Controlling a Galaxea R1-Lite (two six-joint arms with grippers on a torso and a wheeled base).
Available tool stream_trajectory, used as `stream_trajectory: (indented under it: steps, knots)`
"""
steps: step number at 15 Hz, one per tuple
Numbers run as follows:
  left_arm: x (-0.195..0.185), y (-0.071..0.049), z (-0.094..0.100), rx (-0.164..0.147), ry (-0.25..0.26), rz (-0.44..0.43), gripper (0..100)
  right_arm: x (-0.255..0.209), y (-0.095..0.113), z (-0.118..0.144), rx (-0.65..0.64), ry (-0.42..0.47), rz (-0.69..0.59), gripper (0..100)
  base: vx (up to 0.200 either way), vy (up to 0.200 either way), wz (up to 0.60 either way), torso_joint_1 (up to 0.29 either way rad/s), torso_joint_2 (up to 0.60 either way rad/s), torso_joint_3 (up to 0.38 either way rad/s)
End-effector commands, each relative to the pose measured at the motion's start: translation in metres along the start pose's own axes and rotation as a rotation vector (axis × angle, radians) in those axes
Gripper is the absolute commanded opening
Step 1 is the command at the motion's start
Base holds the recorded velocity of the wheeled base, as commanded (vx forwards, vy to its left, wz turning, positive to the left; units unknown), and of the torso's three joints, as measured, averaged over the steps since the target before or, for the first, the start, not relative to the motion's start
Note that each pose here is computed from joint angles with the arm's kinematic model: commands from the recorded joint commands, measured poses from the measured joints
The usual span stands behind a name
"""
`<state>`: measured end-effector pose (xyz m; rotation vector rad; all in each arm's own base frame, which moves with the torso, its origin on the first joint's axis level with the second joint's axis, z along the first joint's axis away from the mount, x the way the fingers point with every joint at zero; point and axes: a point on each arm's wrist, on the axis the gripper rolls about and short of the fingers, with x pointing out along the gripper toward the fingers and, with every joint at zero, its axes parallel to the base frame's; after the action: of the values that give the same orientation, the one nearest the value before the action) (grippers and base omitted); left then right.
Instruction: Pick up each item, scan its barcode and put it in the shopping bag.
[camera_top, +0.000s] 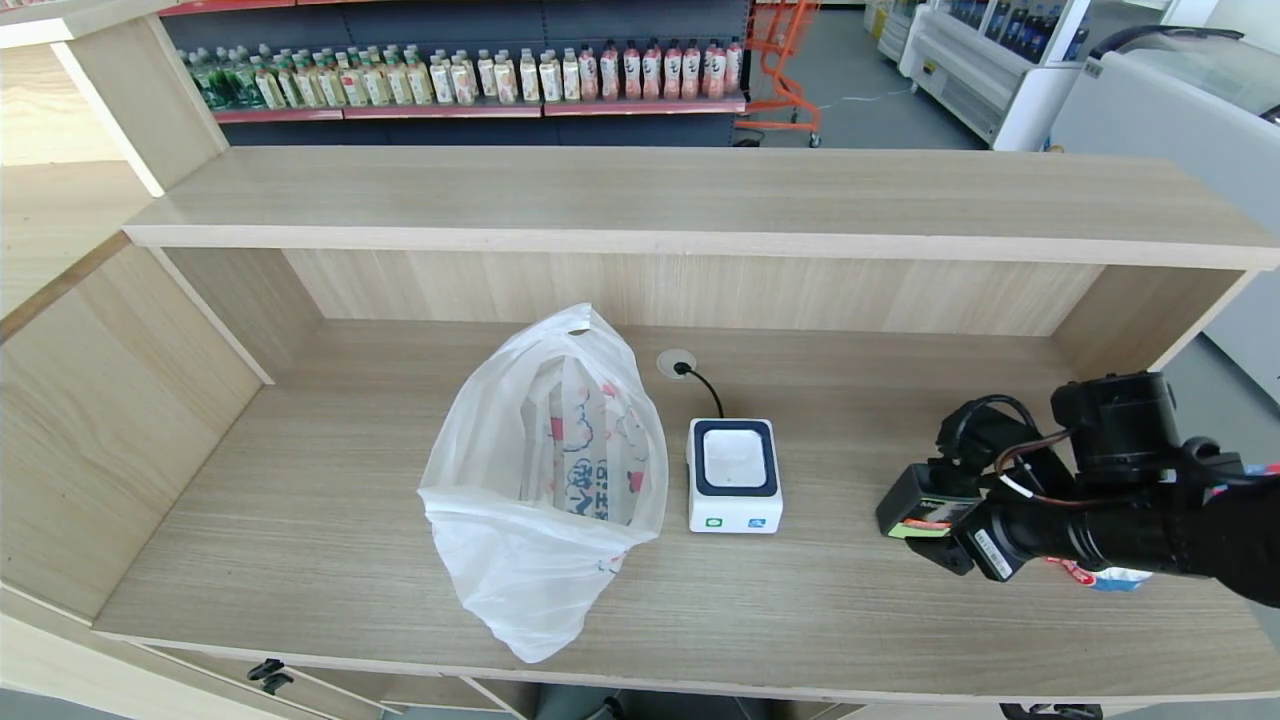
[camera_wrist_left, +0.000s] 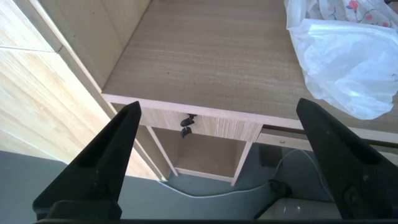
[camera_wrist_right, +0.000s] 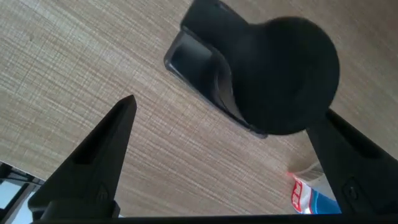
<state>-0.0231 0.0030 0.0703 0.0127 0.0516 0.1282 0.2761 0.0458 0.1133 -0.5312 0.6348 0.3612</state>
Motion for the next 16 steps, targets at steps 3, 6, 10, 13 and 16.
stream_trajectory:
  steps: [3,6,10,13,16]
  knots:
    - [0.0,0.0,0.0,0.0,0.0,0.0,100,0.023,0.004,0.01,-0.022,-0.032,0.019,100,0.0,0.0,0.0,0.0,0.0,0.0]
    - [0.0,0.0,0.0,0.0,0.0,0.0,100,0.028,0.008,0.015,-0.032,-0.07,0.019,100,0.0,0.0,0.0,0.0,0.0,0.0]
    - [0.0,0.0,0.0,0.0,0.0,0.0,100,0.028,0.008,0.016,-0.033,-0.104,0.053,0,0.0,0.0,0.0,0.0,0.0,0.0]
    - [0.0,0.0,0.0,0.0,0.0,0.0,100,0.016,0.005,0.022,-0.036,-0.178,0.02,0,0.0,0.0,0.0,0.0,0.0,0.0]
    - [0.0,0.0,0.0,0.0,0.001,0.0,100,-0.018,0.006,0.016,-0.042,-0.316,-0.038,0,0.0,0.0,0.0,0.0,0.0,0.0]
